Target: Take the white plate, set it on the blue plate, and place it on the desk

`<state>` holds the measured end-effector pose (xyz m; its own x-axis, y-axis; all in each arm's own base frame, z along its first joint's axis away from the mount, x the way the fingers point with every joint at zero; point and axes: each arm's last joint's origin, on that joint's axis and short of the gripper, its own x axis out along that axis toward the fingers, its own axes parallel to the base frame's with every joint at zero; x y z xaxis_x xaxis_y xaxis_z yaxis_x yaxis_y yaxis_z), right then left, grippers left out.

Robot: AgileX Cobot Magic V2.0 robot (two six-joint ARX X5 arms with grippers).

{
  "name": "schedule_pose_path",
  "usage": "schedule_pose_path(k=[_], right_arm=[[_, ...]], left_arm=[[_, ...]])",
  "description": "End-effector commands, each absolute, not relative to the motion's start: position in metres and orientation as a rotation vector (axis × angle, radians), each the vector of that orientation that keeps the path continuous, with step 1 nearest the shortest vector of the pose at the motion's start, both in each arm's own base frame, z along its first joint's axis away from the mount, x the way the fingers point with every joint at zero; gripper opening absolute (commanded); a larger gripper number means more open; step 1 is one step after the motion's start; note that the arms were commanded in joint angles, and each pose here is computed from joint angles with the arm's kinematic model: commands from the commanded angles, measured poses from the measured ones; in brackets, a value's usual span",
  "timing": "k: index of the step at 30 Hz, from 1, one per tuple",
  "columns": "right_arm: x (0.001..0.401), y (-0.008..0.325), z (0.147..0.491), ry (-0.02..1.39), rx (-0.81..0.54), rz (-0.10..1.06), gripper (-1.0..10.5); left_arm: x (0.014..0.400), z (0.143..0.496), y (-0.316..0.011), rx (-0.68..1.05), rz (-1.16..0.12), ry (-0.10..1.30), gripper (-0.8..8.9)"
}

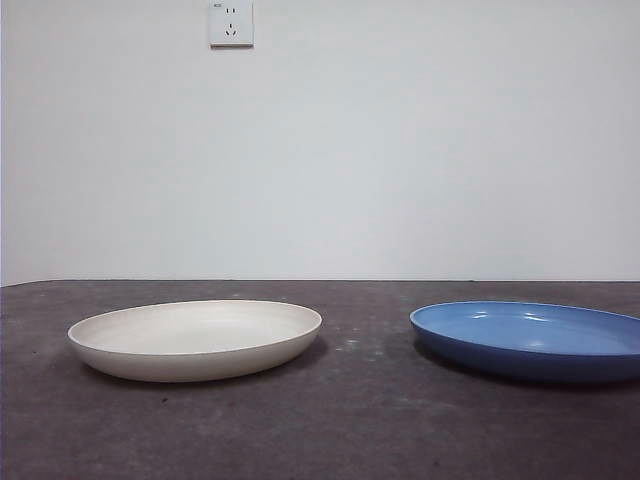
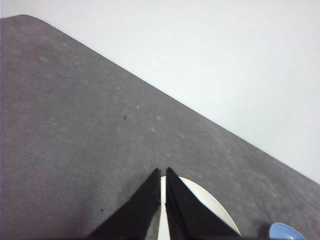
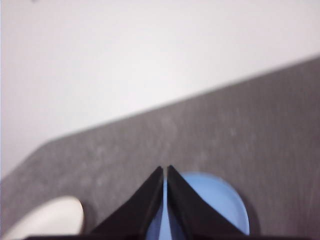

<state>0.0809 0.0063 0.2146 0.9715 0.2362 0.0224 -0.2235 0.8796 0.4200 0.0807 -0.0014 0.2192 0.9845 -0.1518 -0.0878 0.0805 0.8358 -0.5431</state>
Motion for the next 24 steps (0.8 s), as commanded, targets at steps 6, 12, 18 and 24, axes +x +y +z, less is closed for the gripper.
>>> schedule_pose_path(k=[6, 12, 18, 24], right_arm=[[0.073, 0.006, 0.267, 0.133, 0.299, 0.213, 0.1], [0.084, 0.009, 0.294, 0.36, 0.218, 0.302, 0.1], [0.104, 0.012, 0.31, 0.606, 0.175, 0.413, 0.1], [0.12, 0.016, 0.316, 0.753, 0.147, 0.467, 0.1]], left_arm=[[0.082, 0.28, -0.004, -0.402, -0.225, 0.254, 0.16], [0.103, 0.305, -0.008, -0.329, -0.397, 0.431, 0.16], [0.122, 0.311, -0.011, -0.293, -0.501, 0.594, 0.15], [0.127, 0.301, -0.018, -0.252, -0.577, 0.742, 0.16]])
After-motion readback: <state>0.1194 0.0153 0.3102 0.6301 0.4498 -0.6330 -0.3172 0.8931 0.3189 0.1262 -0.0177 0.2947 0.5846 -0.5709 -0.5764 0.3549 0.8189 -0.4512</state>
